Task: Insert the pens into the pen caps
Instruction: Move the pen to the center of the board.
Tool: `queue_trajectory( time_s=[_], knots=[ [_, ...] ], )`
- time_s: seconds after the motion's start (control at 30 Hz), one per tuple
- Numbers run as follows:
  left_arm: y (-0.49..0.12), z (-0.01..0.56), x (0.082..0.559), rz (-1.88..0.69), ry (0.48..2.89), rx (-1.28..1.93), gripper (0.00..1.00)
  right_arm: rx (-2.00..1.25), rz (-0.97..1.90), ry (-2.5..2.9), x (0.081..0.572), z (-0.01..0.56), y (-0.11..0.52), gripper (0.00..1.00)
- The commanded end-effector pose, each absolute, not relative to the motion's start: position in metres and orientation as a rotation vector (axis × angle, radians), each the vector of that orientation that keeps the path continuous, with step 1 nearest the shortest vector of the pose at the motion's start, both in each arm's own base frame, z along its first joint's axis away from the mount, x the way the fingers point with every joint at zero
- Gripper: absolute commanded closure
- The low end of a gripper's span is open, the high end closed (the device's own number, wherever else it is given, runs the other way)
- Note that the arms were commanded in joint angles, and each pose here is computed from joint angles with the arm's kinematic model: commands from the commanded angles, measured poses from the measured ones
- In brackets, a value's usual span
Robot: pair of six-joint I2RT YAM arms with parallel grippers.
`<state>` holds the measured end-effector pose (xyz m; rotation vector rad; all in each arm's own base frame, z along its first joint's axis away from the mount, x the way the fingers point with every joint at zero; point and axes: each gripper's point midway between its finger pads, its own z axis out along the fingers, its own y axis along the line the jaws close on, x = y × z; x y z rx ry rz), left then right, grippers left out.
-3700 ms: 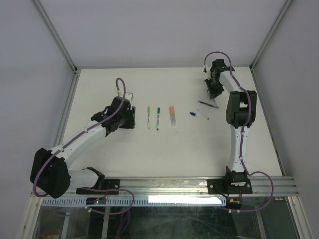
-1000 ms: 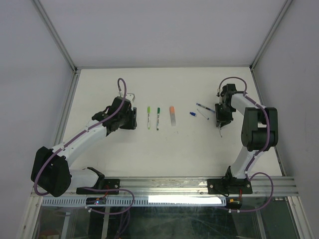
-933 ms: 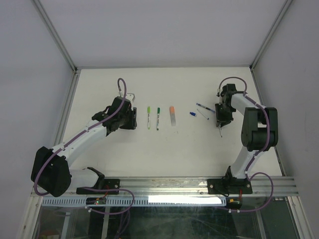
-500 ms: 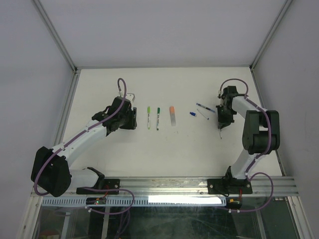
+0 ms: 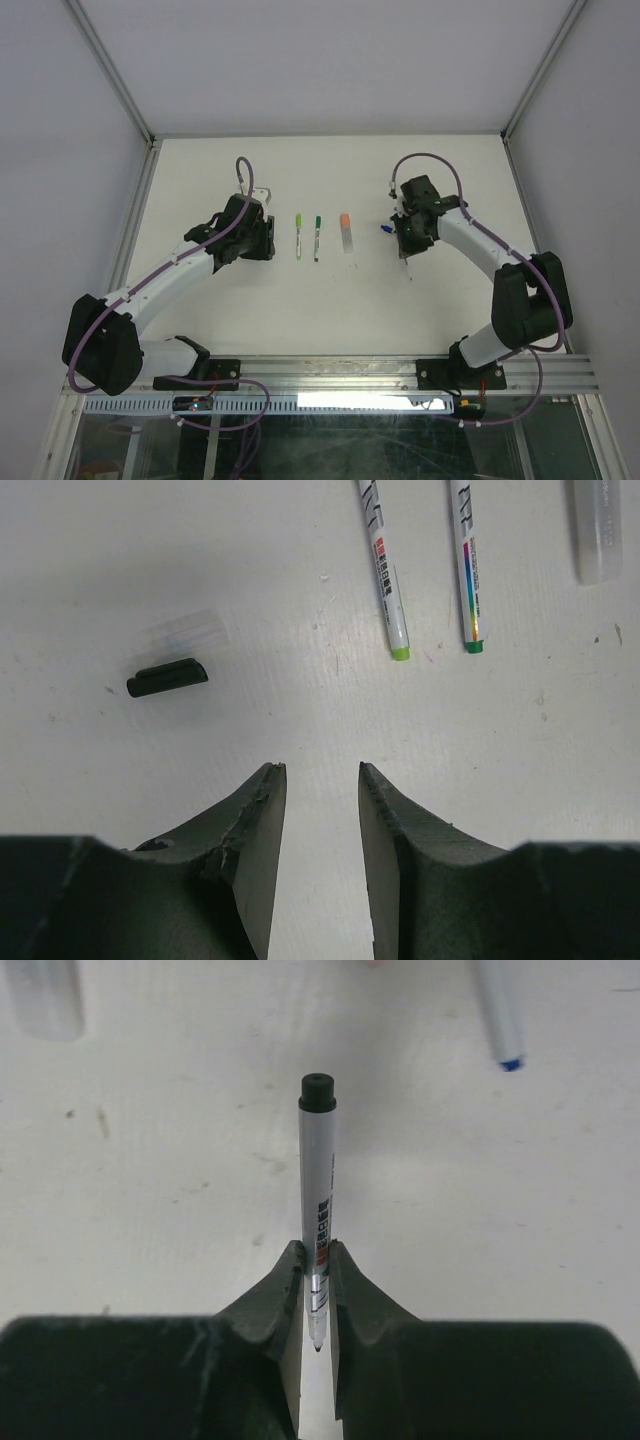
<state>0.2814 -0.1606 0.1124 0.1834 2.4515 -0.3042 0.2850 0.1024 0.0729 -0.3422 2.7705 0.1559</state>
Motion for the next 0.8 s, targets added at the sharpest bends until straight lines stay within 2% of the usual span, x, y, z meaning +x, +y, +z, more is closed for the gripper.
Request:
queue_trajectory(
  time_s=[0.0,0.17,0.57,0.77],
  knots=[
    [-0.166,0.137,0.298,-0.346,2.358,0.177,0.64,-0.404,0.248,2.717,0.275,0.086,0.151,0.88],
    [-0.162,0.148,0.298,-0.343,2.319,0.140,0.65,-0.505,0.317,2.710,0.258,0.081,0.192,0.87],
    [-0.149,0.211,0.276,-0.480,2.096,-0.030,0.63,-0.751,0.238,2.681,0.225,0.056,0.244,0.86],
    [-0.146,0.221,0.267,-0.507,2.075,-0.047,0.63,-0.841,0.186,2.638,0.214,0.045,0.267,0.84]
  ],
)
